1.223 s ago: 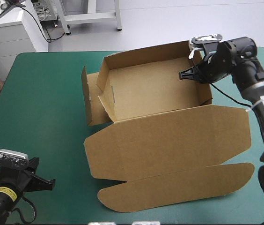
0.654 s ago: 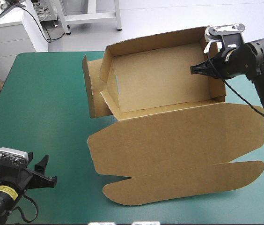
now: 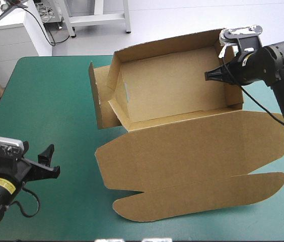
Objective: Fold the box
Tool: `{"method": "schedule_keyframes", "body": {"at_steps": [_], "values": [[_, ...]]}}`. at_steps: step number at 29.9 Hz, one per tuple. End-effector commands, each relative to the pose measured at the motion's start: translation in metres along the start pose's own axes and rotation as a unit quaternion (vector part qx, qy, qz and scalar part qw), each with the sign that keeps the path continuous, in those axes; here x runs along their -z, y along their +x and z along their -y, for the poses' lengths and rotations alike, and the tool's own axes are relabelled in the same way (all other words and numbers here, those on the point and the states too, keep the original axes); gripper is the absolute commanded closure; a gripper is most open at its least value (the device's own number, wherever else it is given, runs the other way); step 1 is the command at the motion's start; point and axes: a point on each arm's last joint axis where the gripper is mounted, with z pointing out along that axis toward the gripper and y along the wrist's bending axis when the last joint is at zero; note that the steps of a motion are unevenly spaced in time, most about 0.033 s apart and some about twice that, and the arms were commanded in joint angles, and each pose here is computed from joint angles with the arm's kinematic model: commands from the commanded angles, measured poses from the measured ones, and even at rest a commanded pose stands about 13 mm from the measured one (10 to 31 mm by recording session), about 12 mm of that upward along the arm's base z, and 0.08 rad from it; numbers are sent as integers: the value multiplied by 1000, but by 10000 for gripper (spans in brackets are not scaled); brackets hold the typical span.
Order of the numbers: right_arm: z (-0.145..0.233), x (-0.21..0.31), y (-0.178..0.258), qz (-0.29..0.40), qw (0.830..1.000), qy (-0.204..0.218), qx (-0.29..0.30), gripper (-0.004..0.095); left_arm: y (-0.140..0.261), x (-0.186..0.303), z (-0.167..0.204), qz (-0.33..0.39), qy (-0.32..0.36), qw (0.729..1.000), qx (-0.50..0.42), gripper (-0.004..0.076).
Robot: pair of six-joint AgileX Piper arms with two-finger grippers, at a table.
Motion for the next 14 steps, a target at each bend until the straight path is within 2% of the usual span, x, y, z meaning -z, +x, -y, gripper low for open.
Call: {"method": "schedule_keyframes", "body": {"at_steps": [1,10,14], "values": [[3,25,-2,31,999,-6,-4,927,-36,-12,1,17,-6,1000,19,265],[1,25,-2,31,999,-16,-2,927,-75,-87,7,-89,-29,996,10,266],[1,25,-2,31,999,-16,-2,927,-79,-125,-5,-128,-51,989,45,266]]}}
